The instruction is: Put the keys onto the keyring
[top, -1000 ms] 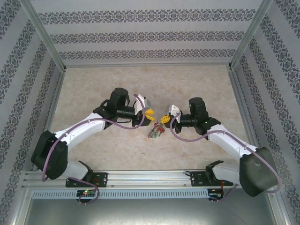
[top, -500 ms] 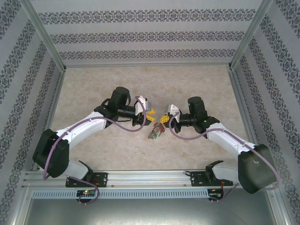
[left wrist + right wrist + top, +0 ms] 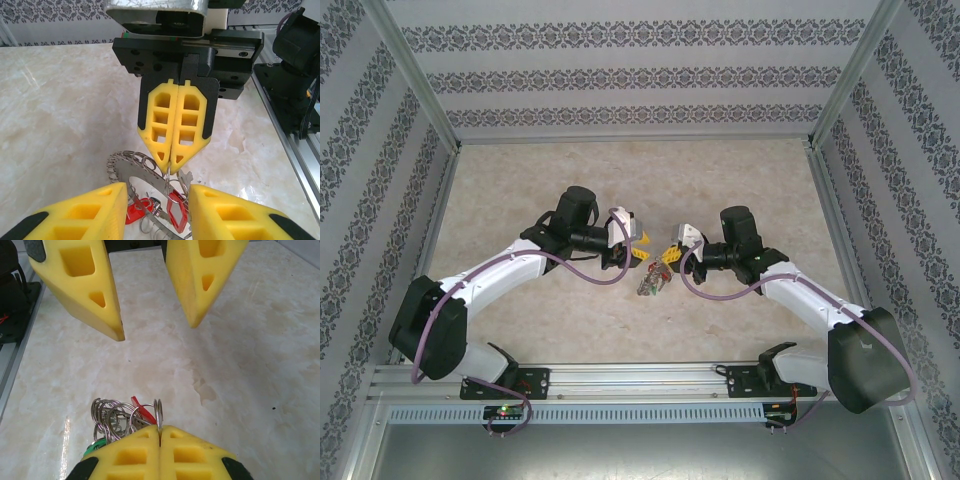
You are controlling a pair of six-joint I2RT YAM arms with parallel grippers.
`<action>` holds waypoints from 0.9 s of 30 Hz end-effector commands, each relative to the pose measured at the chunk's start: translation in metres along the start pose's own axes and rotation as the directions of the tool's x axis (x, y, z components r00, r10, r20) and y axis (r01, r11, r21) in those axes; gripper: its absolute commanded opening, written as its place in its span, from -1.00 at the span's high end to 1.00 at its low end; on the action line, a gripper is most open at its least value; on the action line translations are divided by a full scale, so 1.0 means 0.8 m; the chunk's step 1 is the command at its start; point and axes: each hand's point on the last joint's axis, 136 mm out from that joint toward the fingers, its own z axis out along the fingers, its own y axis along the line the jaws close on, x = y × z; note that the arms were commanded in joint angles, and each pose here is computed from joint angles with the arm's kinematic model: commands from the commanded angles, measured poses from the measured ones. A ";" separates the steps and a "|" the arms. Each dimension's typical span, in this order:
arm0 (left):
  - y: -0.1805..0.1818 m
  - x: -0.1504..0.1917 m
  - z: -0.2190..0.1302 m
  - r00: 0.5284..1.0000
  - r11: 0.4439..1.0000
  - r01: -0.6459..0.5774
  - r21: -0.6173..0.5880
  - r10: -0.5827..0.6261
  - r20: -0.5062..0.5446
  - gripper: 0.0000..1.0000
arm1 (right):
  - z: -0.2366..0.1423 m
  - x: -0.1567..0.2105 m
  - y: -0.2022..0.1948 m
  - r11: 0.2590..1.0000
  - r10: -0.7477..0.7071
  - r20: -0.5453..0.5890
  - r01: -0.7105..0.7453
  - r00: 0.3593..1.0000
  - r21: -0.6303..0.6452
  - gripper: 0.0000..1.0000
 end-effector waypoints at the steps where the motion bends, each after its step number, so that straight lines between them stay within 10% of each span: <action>1: -0.021 -0.004 -0.001 1.000 0.997 -0.011 0.078 0.010 0.011 0.24 | -0.002 -0.031 0.004 0.996 -0.078 0.059 0.079 0.995 -0.028 1.00; 27: -0.013 0.030 0.031 0.995 0.996 0.033 0.086 -0.024 -0.099 0.39 | 0.007 -0.032 0.010 0.994 -0.096 0.047 0.098 0.994 -0.042 1.00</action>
